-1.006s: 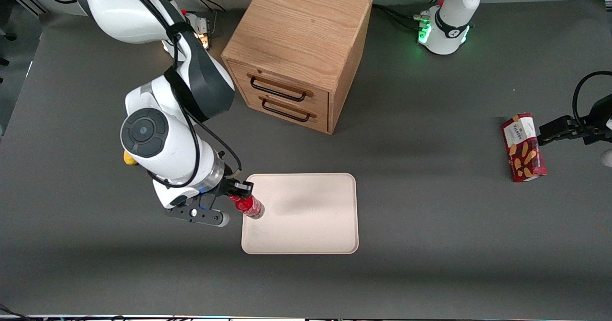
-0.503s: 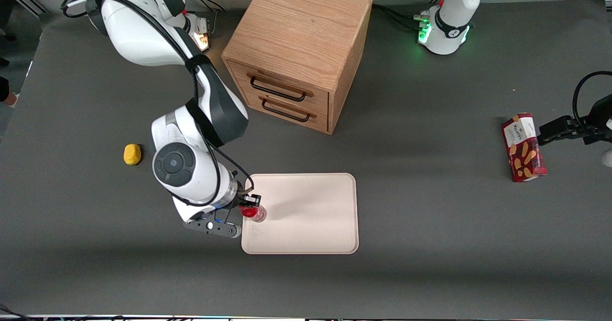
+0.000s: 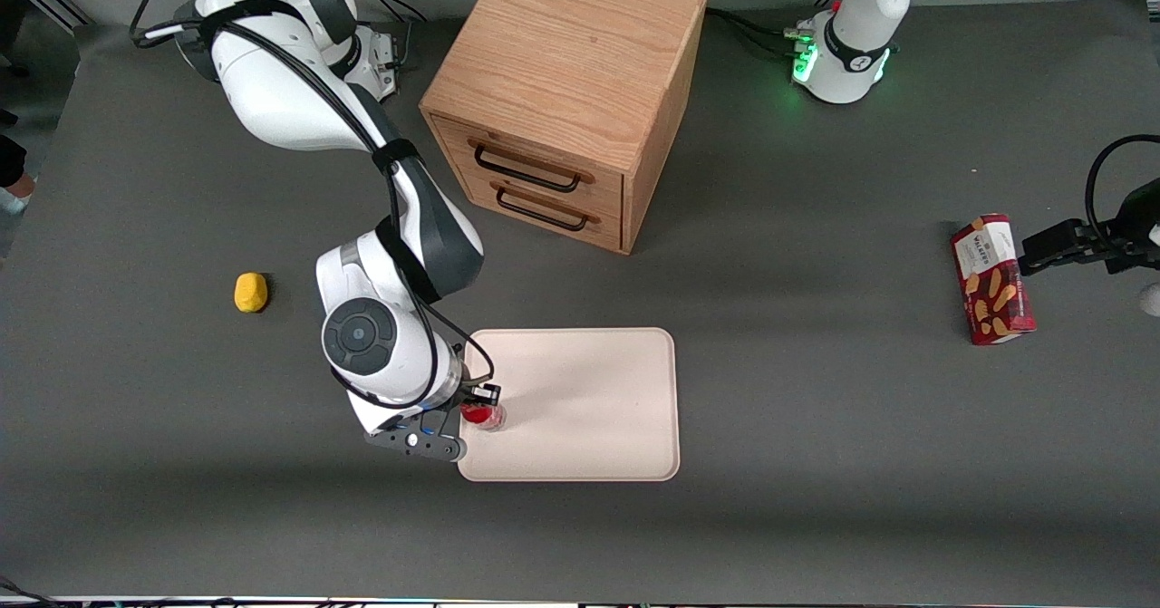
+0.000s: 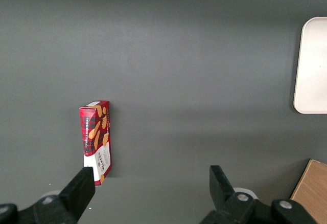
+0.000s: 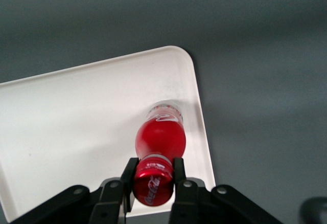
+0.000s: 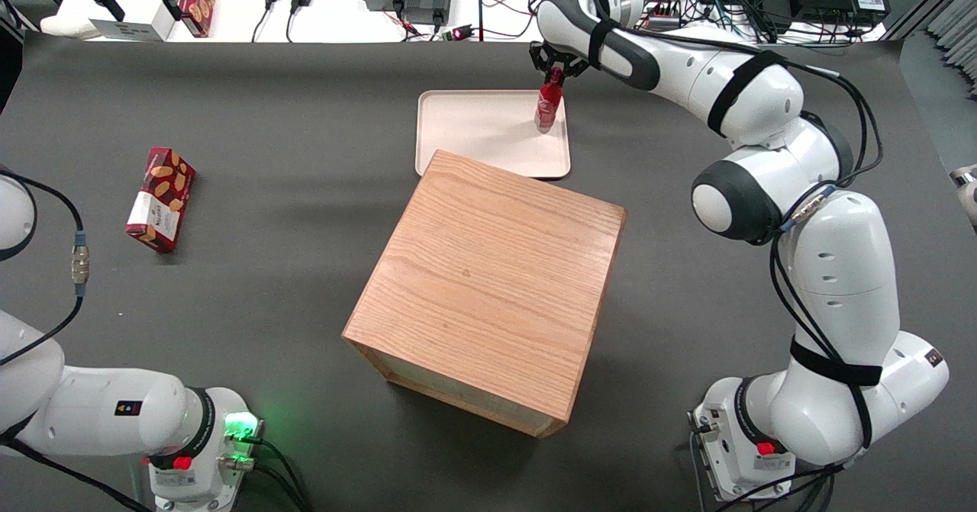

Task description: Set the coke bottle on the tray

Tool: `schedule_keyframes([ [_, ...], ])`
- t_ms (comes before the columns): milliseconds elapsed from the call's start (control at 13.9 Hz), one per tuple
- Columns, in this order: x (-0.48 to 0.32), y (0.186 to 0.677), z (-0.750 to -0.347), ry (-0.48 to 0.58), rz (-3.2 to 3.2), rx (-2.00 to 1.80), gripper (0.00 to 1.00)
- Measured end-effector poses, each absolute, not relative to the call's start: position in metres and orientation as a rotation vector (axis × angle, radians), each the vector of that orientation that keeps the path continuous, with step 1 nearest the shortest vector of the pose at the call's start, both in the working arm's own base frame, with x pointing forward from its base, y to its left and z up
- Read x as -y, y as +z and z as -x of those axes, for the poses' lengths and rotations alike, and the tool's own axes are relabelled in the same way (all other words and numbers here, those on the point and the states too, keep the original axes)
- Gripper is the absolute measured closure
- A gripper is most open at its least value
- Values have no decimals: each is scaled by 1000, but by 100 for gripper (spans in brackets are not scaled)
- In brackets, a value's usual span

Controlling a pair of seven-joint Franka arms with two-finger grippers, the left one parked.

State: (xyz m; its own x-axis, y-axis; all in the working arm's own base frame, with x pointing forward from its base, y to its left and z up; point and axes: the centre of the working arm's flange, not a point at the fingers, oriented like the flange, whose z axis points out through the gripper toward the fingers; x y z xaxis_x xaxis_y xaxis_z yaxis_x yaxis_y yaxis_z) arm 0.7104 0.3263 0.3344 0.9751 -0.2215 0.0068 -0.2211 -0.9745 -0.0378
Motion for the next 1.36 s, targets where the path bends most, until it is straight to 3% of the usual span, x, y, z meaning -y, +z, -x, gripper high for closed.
schedule_keyframes([
  [287,-326,329,-710,-14,3088,-348,68],
  [359,-326,329,-710,-16,3087,-350,64],
  [646,-326,340,-711,-39,3077,-364,20],
  [790,-321,371,-706,-22,3084,-370,0],
  [1149,-287,505,-658,116,3158,-393,0],
  [1365,-264,575,-623,136,3199,-413,0],
])
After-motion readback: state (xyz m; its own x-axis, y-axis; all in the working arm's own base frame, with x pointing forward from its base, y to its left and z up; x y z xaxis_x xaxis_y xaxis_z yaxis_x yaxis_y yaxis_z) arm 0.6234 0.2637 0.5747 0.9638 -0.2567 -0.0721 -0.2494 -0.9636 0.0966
